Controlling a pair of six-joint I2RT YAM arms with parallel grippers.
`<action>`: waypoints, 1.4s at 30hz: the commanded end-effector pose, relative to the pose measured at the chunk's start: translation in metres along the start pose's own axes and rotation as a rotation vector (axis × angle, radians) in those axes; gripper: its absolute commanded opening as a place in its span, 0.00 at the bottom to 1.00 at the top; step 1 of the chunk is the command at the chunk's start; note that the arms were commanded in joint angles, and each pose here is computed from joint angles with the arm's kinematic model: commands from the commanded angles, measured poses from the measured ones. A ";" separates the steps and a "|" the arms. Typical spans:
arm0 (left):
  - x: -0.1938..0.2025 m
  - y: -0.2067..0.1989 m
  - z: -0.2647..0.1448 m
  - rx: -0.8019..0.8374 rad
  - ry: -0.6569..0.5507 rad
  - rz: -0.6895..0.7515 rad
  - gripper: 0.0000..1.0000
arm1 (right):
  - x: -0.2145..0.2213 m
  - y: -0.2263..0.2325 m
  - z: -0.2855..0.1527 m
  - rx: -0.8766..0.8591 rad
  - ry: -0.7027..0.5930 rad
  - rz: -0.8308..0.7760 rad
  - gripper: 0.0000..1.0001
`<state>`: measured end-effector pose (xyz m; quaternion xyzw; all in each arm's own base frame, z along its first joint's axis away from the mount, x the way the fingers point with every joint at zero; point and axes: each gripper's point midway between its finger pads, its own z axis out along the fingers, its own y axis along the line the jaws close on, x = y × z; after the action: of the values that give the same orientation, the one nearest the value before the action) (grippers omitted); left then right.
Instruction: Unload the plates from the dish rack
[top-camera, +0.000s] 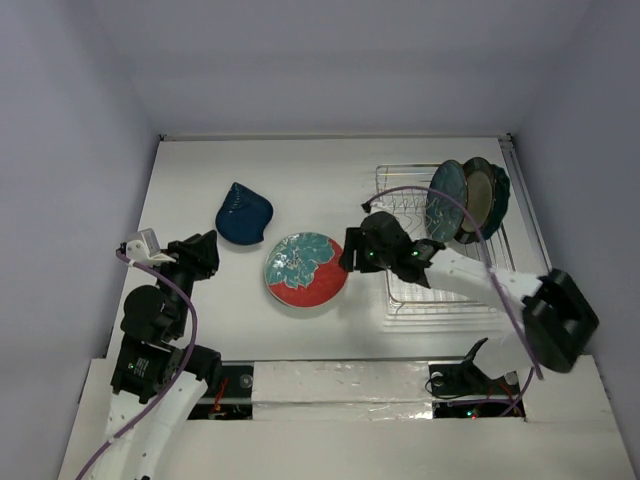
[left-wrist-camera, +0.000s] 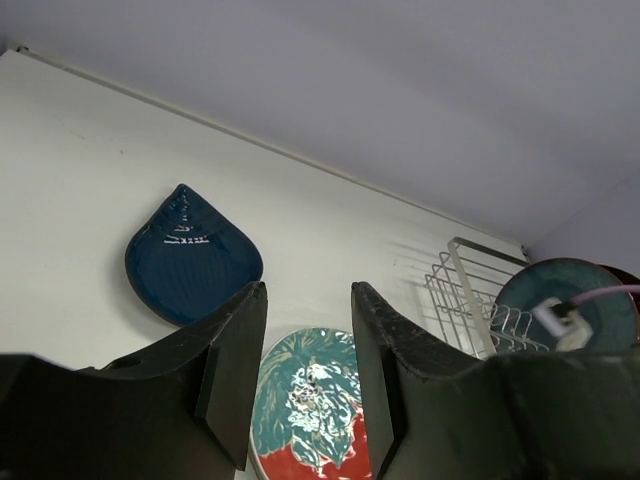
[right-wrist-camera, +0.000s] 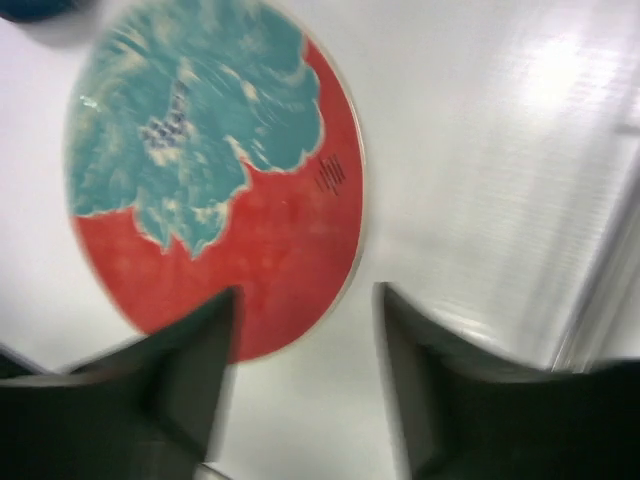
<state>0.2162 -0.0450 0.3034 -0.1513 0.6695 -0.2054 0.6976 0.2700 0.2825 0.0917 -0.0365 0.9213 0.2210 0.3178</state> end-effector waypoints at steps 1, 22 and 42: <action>-0.010 -0.007 -0.002 0.027 -0.035 -0.011 0.36 | -0.080 0.018 -0.076 -0.022 -0.287 -0.010 0.54; -0.017 -0.010 -0.009 0.051 -0.059 -0.014 0.16 | -0.175 -0.216 -0.173 0.775 -0.554 0.176 0.55; -0.018 -0.011 -0.008 0.052 -0.062 -0.010 0.26 | -0.212 -0.235 -0.194 0.950 -0.508 0.047 0.00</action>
<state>0.2096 -0.0444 0.3099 -0.1488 0.6579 -0.2133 0.7068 0.3734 -0.0038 0.1866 0.1445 0.8730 -0.1777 0.4306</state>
